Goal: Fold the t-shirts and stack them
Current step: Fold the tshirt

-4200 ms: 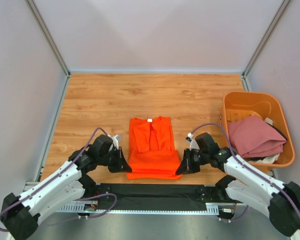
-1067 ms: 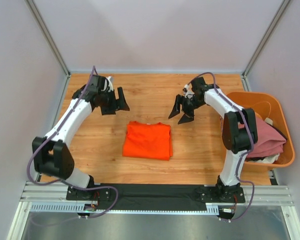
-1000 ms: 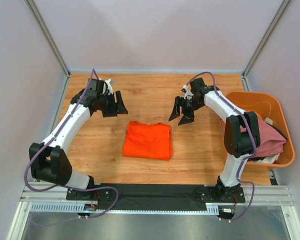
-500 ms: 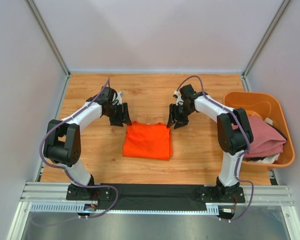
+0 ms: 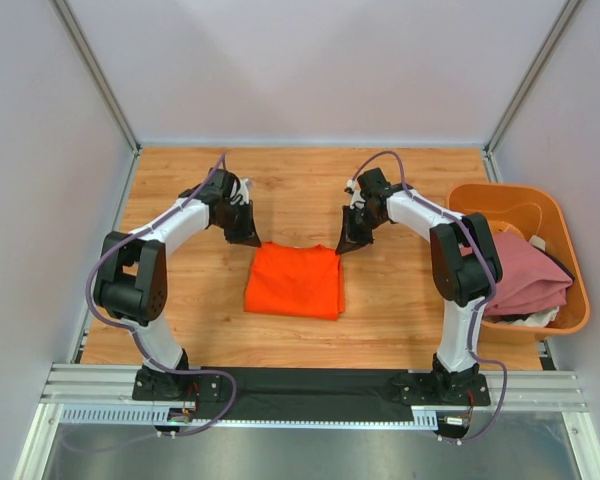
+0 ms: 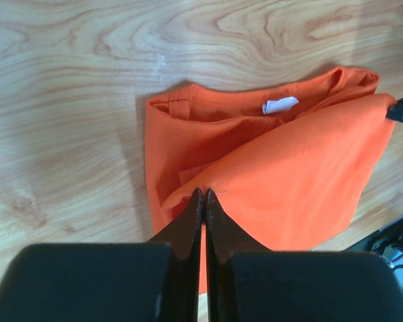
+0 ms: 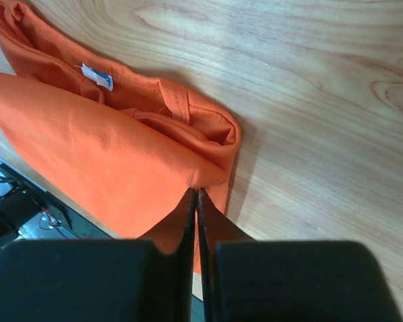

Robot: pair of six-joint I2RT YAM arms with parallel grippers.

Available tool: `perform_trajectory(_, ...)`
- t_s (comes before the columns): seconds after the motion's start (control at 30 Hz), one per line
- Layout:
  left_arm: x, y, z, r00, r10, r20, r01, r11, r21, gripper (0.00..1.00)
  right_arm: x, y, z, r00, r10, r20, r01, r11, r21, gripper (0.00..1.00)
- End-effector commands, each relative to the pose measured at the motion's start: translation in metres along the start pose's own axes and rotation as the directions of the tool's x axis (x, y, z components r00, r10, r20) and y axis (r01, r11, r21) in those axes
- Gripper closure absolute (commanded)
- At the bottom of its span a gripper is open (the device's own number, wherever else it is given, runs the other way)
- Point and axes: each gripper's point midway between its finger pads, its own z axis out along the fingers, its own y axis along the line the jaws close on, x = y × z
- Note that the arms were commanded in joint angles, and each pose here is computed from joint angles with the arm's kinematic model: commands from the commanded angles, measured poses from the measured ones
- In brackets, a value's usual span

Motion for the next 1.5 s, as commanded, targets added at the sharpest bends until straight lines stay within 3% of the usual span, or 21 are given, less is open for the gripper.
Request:
perform_trajectory(0.0, -0.011, -0.009, -0.014, 0.999, 0.035, 0.038, -0.035, 0.999, 0.0, 1.0, -0.017, 0.023, -0.01, 0.997, -0.041, 0.065, 0.046, 0.997, -0.068, 1.0)
perform_trajectory(0.23, 0.005, -0.008, -0.051, 1.0, -0.014, 0.008, 0.014, 0.997, -0.077, 1.0, 0.009, 0.045, -0.057, 0.997, -0.006, 0.079, 0.008, 1.0, -0.028, 1.0)
perform_trajectory(0.4, -0.003, -0.019, -0.076, 0.997, -0.011, 0.082, 0.017, 0.997, -0.076, 1.0, 0.022, 0.047, -0.074, 0.994, 0.037, 0.102, -0.038, 0.999, 0.008, 1.0)
perform_trajectory(0.53, -0.038, 0.0, -0.041, 0.998, -0.003, 0.063, 0.012, 0.99, -0.143, 1.0, -0.022, 0.042, -0.048, 0.987, 0.063, 0.149, -0.061, 0.998, -0.015, 1.0)
perform_trajectory(0.6, -0.051, 0.013, -0.02, 0.999, 0.019, 0.03, -0.014, 0.986, -0.164, 1.0, -0.036, 0.022, -0.019, 0.989, 0.115, 0.092, -0.117, 0.993, 0.016, 1.0)
perform_trajectory(0.67, -0.064, 0.029, 0.013, 1.0, -0.005, -0.024, 0.001, 0.983, -0.181, 1.0, -0.062, 0.02, -0.013, 0.985, 0.103, 0.136, -0.103, 0.995, -0.004, 1.0)
perform_trajectory(0.73, -0.083, 0.034, 0.022, 0.999, 0.02, -0.025, -0.025, 0.979, -0.205, 1.0, -0.07, 0.011, 0.002, 0.989, 0.118, 0.089, -0.117, 0.993, -0.022, 0.98)
perform_trajectory(0.8, -0.091, 0.049, 0.031, 1.0, 0.012, 0.0, -0.012, 0.97, -0.244, 0.94, -0.087, 0.006, 0.0, 0.987, 0.074, 0.14, -0.076, 0.997, 0.011, 0.96)
perform_trajectory(0.83, -0.102, 0.049, 0.032, 0.998, 0.02, 0.055, -0.006, 0.97, -0.245, 0.84, -0.092, 0.002, 0.0, 0.987, 0.064, 0.15, -0.067, 0.998, 0.02, 0.93)
perform_trajectory(0.93, -0.123, 0.045, 0.003, 0.988, 0.039, 0.15, 0.007, 0.955, -0.297, 0.66, -0.105, -0.005, -0.014, 0.98, 0.07, 0.186, -0.074, 0.997, 0.012, 0.84)
perform_trajectory(0.97, -0.129, 0.045, -0.004, 0.982, 0.042, 0.185, 0.018, 0.95, -0.313, 0.65, -0.107, -0.009, -0.017, 0.978, 0.067, 0.195, -0.072, 0.997, 0.019, 0.83)
perform_trajectory(1.0, -0.133, 0.042, -0.009, 0.977, 0.045, 0.21, 0.023, 0.951, -0.309, 0.53, -0.108, -0.011, -0.019, 0.979, 0.061, 0.196, -0.068, 0.997, 0.025, 0.8)
perform_trajectory(1.13, -0.138, 0.031, -0.043, 0.964, 0.05, 0.262, 0.037, 0.948, -0.316, 0.2, -0.103, -0.023, -0.036, 0.984, 0.011, 0.177, -0.029, 0.995, 0.097, 0.63)
perform_trajectory(1.2, -0.133, 0.022, -0.051, 0.966, 0.055, 0.253, 0.02, 0.958, -0.284, 0.14, -0.096, -0.021, -0.041, 0.985, -0.004, 0.173, -0.012, 0.995, 0.094, 0.53)
perform_trajectory(1.23, -0.127, 0.018, -0.056, 0.966, 0.061, 0.25, 0.009, 0.963, -0.268, 0.14, -0.081, -0.024, -0.037, 0.99, 0.008, 0.143, -0.019, 0.996, 0.082, 0.44)
perform_trajectory(1.3, -0.115, 0.008, -0.058, 0.969, 0.085, 0.233, -0.035, 0.977, -0.209, 0.22, -0.076, -0.011, -0.05, 0.984, 0.006, 0.18, -0.013, 0.999, 0.037, 0.41)
perform_trajectory(1.37, -0.094, -0.011, -0.056, 0.972, 0.083, 0.22, -0.068, 0.995, -0.077, 0.3, -0.052, 0.006, -0.051, 0.988, 0.056, 0.146, -0.047, 0.997, -0.063, 0.41)
perform_trajectory(1.4, -0.094, -0.023, -0.053, 0.966, 0.092, 0.244, -0.093, 0.996, -0.005, 0.38, -0.047, 0.02, -0.05, 0.989, 0.047, 0.14, -0.029, 0.991, -0.129, 0.46)
perform_trajectory(1.47, -0.066, -0.037, -0.043, 0.981, 0.055, 0.187, -0.079, 0.989, 0.122, 0.5, -0.024, 0.03, -0.044, 0.994, 0.056, 0.094, -0.041, 0.987, -0.155, 0.51)
